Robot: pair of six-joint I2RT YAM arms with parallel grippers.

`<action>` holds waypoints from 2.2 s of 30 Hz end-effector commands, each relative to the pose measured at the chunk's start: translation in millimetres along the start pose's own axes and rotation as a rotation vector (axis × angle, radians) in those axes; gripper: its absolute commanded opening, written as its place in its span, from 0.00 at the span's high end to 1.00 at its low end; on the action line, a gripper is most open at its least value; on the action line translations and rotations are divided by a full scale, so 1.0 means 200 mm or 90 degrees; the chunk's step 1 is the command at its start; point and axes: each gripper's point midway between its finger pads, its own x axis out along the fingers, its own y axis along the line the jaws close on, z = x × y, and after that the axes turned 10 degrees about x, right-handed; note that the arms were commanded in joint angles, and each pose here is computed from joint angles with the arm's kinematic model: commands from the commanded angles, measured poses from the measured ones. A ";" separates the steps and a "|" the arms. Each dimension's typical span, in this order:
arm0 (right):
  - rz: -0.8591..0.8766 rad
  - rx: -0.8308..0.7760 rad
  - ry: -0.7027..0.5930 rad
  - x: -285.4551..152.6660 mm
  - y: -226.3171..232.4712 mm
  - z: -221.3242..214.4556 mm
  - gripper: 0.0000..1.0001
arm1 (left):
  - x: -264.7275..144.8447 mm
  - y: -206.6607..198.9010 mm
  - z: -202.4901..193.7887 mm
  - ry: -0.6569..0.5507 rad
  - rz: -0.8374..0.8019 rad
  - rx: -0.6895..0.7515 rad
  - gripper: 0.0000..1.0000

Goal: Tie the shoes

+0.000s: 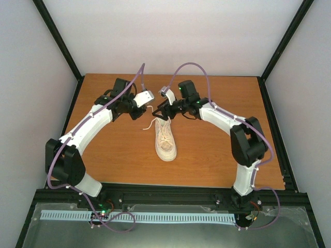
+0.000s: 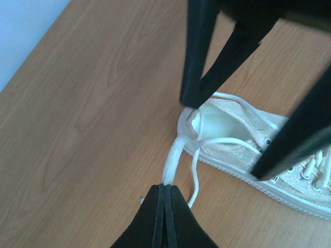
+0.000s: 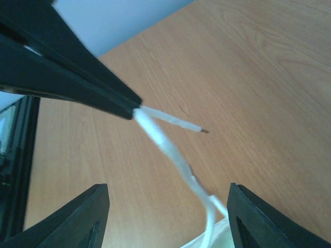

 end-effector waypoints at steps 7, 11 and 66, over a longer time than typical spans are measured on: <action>0.052 -0.048 -0.026 0.15 -0.08 0.10 0.52 | 0.00 0.09 0.11 -0.042 -0.025 0.010 0.99; 0.039 -0.031 -0.035 0.17 -0.12 0.11 0.86 | 0.03 0.11 0.10 -0.036 -0.029 0.003 0.99; -0.130 0.306 -0.081 0.25 -0.48 0.01 0.97 | 0.58 -0.20 -0.08 0.055 -0.211 -0.176 0.91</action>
